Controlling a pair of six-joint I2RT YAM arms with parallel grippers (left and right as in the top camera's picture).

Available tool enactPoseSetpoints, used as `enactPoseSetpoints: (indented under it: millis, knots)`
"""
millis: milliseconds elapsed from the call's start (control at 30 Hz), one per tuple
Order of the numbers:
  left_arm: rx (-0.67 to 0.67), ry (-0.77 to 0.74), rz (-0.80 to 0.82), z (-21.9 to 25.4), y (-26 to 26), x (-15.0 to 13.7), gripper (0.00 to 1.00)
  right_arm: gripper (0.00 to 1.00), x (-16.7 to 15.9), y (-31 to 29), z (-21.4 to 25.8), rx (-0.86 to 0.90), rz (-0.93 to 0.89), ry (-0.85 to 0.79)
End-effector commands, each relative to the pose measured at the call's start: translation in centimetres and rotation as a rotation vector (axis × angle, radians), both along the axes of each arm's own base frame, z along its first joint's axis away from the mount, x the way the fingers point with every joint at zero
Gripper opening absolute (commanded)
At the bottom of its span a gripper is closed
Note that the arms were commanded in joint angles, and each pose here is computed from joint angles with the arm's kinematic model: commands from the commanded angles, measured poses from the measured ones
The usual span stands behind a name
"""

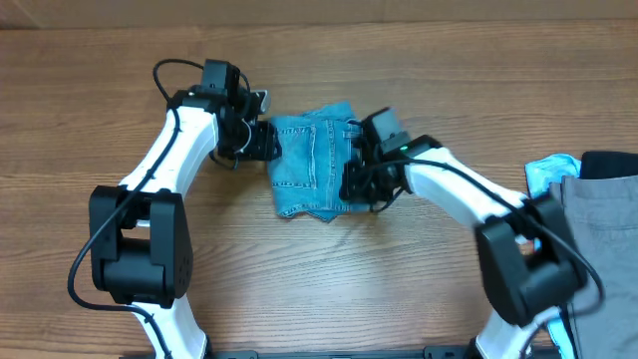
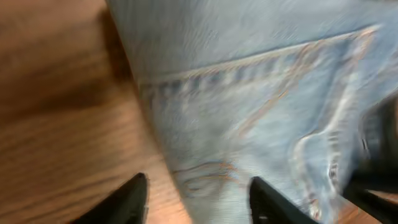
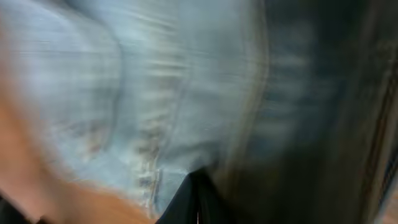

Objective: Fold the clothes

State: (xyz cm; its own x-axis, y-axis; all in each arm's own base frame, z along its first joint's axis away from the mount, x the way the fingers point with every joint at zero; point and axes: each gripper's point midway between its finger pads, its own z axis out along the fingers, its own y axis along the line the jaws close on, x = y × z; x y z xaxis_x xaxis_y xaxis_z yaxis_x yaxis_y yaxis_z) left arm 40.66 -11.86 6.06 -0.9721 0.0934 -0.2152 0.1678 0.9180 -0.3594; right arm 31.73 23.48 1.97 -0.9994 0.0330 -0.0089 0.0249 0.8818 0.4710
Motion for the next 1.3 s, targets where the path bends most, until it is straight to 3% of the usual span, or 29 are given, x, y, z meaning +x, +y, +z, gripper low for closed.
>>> enactPoseSetpoints:
  millis: [0, 367, 600, 733, 900, 933, 967, 1033, 1267]
  knots:
    - [-0.008, 0.055, -0.016, -1.3, -0.1, -1.3, 0.66, 0.04, -1.7, -2.0, -4.8, -0.081, -0.091, 0.154]
    - [-0.079, 0.068, 0.04, -1.4, -0.6, -0.7, 0.97, 0.04, -1.9, -1.9, -5.2, -0.075, -0.089, 0.169]
    - [-0.225, 0.203, 0.03, -5.3, -2.9, -1.6, 0.94, 0.04, -1.9, -1.9, -5.2, -0.076, -0.088, 0.171]
    - [-0.37, 0.265, -0.009, -6.7, -5.6, -2.3, 0.83, 0.04, -1.9, -1.9, -5.2, -0.076, -0.088, 0.171]
    - [-0.394, 0.264, -0.081, -7.2, -8.6, -3.1, 0.62, 0.04, -1.9, -1.9, -5.2, -0.075, -0.088, 0.17]
    - [-0.394, 0.26, -0.09, -7.2, -8.9, -3.1, 0.54, 0.04, -1.9, -1.9, -5.2, -0.075, -0.088, 0.17]
    - [-0.394, 0.262, -0.094, -7.2, -9.3, -3.2, 0.34, 0.04, -1.9, -1.9, -5.2, -0.075, -0.088, 0.171]
    - [-0.394, 0.265, -0.094, -7.2, -9.3, -3.3, 0.2, 0.04, -2.0, -1.7, -5.1, -0.066, -0.083, 0.175]
    - [-0.413, 0.201, -0.052, -3.2, -6.1, -1.2, 0.05, 0.04, -1.6, -3.7, 0.0, -0.14, -0.083, 0.053]
